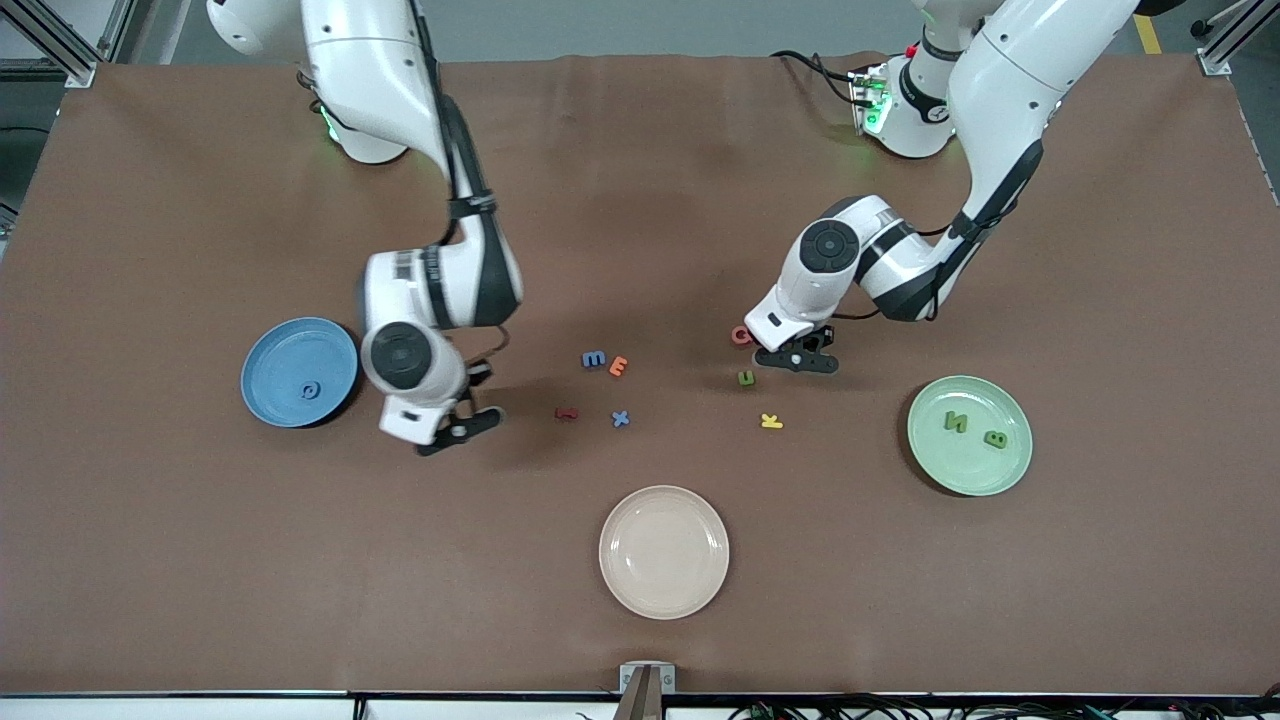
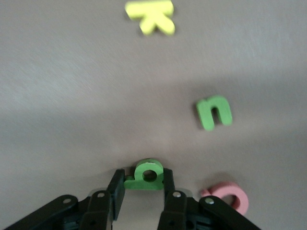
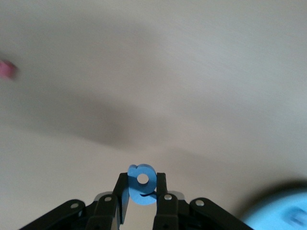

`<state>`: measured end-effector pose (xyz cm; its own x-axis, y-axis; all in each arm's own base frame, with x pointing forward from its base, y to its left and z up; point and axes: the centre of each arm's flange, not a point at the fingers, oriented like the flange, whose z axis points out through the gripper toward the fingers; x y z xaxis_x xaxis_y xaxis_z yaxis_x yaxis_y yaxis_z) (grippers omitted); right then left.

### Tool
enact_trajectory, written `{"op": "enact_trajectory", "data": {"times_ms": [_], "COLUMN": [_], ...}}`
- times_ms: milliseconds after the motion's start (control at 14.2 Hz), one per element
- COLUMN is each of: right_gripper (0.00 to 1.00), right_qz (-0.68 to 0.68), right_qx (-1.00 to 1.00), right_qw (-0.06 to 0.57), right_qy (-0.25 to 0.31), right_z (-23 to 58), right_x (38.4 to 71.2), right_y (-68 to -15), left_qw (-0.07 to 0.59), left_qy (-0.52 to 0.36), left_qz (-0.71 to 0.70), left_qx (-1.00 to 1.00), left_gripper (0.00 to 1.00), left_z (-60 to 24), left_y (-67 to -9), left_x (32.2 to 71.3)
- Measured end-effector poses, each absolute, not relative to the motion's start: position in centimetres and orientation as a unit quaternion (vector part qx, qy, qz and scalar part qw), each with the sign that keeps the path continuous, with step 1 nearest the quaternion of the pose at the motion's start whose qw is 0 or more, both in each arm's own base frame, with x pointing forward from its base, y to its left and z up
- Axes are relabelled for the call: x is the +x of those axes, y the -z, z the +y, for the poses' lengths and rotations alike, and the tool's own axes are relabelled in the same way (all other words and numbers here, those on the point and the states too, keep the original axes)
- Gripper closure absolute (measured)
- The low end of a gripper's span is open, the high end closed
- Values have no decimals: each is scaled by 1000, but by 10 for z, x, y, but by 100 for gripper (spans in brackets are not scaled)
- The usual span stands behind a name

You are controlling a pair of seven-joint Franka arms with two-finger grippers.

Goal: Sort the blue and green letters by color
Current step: 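Drop the green q on the green plate while the right gripper drops blue letter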

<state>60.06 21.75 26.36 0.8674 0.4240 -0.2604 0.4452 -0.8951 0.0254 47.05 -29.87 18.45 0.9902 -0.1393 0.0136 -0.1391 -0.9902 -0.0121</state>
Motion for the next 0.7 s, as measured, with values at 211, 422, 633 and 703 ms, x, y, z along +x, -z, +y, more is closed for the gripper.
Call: {"op": "enact_trajectory", "data": {"times_ms": [211, 422, 633, 703], "right_gripper": [74, 74, 74, 74], "right_qz": [237, 227, 212, 210], "right_qx": [958, 957, 958, 959], "right_qw": [42, 38, 37, 37], "right_qy": [156, 179, 188, 189], "right_z": [125, 54, 30, 29], "right_x": [603, 588, 579, 578], "right_y": [-280, -274, -268, -267], "left_qw": [4, 12, 44, 51], "left_qy": [41, 67, 74, 74], "left_qz": [43, 30, 43, 49], "left_qx": [-998, -997, -995, -995], "left_gripper": [63, 63, 63, 63], "left_z": [-277, -248, -204, -187], "left_y": [-214, -238, -250, -253], "left_x": [501, 526, 551, 559]}}
